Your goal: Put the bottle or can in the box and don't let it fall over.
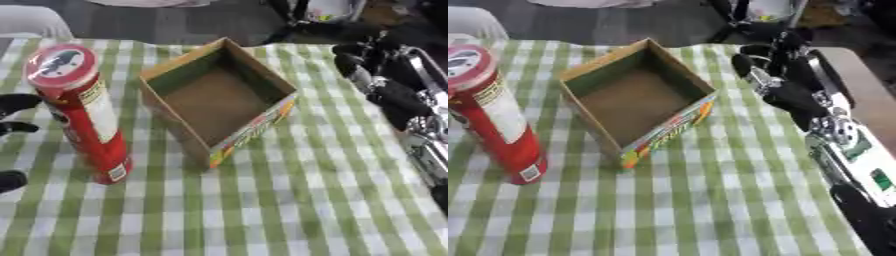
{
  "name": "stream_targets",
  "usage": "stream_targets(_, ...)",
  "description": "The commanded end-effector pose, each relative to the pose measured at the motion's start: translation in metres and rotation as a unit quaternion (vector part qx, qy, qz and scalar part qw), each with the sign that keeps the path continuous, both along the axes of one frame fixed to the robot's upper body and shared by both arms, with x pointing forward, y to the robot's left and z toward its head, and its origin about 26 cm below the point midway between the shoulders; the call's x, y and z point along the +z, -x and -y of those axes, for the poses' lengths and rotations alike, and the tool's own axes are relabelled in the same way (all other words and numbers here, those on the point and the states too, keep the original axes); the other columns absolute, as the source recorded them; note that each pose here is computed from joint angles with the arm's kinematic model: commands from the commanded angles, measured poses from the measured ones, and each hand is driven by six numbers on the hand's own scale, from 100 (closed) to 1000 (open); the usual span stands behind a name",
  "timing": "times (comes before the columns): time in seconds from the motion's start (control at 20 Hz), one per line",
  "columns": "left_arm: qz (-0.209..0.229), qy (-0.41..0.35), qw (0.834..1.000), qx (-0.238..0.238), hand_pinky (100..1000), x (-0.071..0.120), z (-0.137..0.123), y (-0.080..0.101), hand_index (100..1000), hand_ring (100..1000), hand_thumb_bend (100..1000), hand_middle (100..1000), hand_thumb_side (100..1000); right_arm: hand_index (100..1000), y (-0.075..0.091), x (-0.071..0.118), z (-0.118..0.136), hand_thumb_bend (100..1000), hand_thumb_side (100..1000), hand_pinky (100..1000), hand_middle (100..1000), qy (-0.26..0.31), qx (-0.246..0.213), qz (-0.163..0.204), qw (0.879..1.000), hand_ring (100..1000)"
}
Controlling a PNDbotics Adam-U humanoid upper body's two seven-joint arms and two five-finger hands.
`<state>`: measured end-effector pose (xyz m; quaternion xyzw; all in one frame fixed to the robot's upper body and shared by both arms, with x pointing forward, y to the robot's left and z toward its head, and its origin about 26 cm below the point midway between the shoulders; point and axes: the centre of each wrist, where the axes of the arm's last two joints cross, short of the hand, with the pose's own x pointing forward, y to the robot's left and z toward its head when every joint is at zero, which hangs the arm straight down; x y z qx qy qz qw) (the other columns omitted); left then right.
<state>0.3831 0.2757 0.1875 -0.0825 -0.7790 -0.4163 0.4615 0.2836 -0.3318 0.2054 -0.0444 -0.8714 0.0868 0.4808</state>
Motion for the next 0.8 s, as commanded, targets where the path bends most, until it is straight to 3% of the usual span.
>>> stream_targets(0.05,0.01,-0.004,1.0,-0.003,819,0.009,0.002,-0.003,882,1000,800,871,340,832,0.002,0.01,-0.002,419,265,822,767,0.005,0.006,0.012,1.0,789)
stream_targets(0.8,0.012,0.021,0.999,-0.029,801,0.008,0.023,-0.007,848,975,805,849,330,827,0.002,0.009,-0.003,414,271,819,761,0.0,0.004,0.007,1.0,782)
